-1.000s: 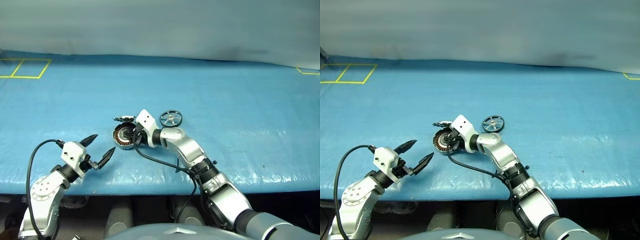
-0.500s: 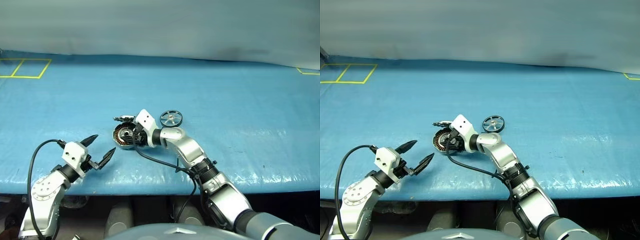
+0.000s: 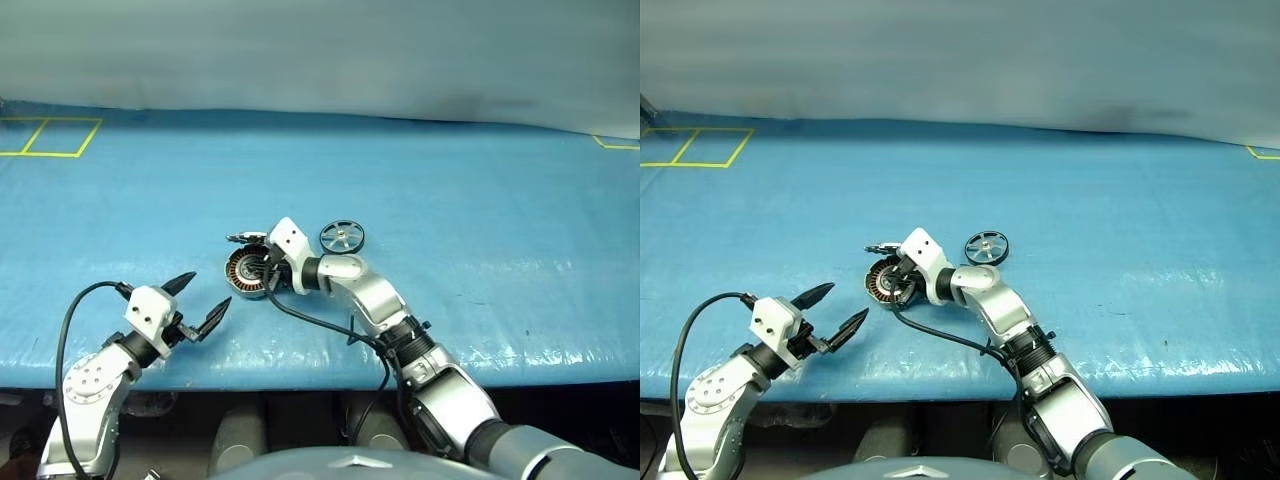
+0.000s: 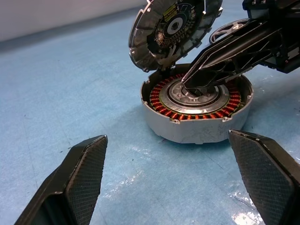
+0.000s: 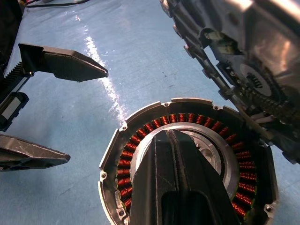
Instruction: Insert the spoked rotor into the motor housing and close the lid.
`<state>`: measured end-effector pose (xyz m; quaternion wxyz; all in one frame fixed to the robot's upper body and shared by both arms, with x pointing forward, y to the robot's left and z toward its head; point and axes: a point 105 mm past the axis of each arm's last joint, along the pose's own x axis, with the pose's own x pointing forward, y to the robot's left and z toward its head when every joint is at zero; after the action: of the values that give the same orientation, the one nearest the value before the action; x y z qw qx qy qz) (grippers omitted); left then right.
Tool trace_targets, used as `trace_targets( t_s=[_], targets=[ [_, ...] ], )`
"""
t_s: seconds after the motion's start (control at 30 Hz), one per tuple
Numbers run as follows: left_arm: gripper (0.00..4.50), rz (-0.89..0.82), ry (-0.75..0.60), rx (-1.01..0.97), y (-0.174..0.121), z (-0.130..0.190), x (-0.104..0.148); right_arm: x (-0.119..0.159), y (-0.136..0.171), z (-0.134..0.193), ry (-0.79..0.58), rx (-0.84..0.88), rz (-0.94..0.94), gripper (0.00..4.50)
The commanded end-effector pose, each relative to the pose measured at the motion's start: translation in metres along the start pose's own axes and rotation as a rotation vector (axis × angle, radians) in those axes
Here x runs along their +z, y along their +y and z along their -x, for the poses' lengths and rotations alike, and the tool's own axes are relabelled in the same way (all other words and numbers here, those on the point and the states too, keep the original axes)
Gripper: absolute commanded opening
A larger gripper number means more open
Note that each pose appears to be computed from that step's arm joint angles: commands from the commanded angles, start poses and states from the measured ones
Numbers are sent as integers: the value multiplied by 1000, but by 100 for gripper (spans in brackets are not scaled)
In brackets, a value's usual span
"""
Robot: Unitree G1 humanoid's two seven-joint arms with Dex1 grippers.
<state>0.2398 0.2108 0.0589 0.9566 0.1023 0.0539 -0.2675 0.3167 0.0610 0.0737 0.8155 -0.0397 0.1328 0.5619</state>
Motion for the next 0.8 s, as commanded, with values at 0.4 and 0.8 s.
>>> trace_targets(
  t_s=[0.4, 0.8],
  targets=[
    [450, -23, -22, 2, 0, 0, 5, -10, -5, -6, 81, -17, 74, 4],
    [450, -23, -27, -19, -2, -5, 7, 32, 7, 31, -127, 1, 47, 4]
  ],
)
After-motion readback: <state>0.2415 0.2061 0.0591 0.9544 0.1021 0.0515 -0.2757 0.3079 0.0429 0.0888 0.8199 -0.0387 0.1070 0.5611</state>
